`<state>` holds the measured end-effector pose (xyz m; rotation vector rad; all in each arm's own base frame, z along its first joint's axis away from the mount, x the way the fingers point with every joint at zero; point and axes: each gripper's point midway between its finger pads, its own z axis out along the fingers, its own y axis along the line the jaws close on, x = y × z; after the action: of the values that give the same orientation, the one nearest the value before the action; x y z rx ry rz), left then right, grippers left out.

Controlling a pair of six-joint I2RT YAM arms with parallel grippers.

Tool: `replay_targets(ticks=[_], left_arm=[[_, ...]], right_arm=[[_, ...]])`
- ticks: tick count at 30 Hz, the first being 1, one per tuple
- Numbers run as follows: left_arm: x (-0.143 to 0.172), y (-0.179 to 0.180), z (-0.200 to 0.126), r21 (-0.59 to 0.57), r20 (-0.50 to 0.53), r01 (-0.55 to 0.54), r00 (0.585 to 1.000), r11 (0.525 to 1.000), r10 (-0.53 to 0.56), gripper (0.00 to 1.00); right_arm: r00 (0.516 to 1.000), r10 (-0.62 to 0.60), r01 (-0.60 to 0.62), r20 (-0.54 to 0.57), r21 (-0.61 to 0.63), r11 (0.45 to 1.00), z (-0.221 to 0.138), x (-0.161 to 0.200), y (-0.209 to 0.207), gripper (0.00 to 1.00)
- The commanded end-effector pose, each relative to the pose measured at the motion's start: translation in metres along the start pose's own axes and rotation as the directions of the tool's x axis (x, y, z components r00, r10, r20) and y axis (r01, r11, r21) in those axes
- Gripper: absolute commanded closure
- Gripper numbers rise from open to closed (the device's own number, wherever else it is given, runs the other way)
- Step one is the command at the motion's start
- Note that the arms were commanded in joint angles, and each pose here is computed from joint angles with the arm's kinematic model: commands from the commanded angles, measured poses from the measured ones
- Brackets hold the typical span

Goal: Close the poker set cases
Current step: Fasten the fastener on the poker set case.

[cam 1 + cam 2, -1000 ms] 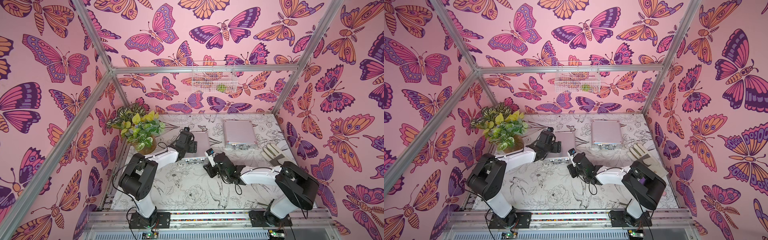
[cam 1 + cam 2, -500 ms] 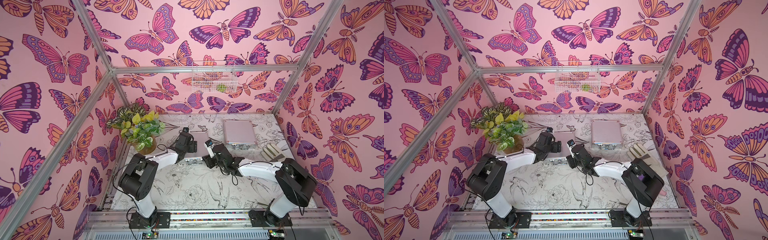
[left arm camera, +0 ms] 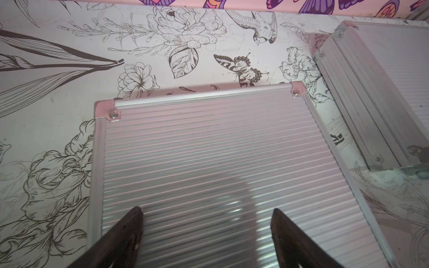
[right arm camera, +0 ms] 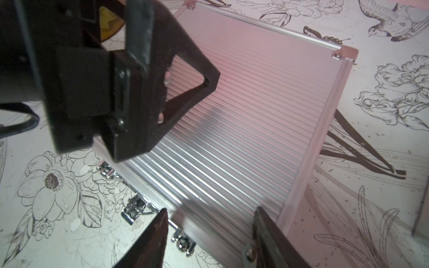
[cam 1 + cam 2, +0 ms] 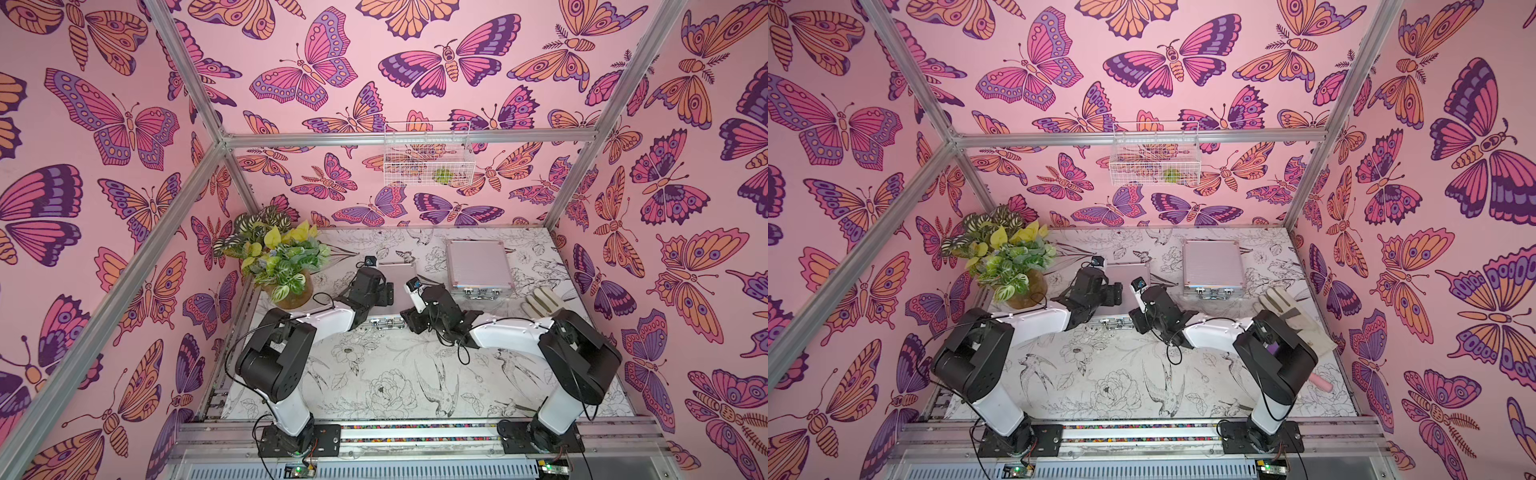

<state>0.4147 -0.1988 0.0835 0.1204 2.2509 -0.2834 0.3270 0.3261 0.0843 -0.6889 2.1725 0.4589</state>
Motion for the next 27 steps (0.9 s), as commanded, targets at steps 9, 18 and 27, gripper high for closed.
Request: replay_targets(ticks=[9, 18, 27], left_arm=[[0.126, 0.032, -0.004, -0.06, -0.344, 0.033, 0.937, 0.998, -0.052, 0.14], [0.125, 0.035, -0.005, -0.059, -0.322, 0.058, 0.944, 0.997, -0.074, 0.14], [0.123, 0.041, -0.009, -0.068, -0.3, 0.081, 0.949, 0.994, -0.097, 0.14]], right_arm=[[0.926, -0.319, 0.308, -0.201, -0.083, 0.948, 0.01, 0.036, 0.001, 0.27], [0.8, -0.598, 0.583, -0.06, -0.161, 0.796, 0.006, 0.033, 0.023, 0.25], [0.727, -0.686, 0.668, -0.033, -0.197, 0.717, 0.019, 0.034, 0.038, 0.25]])
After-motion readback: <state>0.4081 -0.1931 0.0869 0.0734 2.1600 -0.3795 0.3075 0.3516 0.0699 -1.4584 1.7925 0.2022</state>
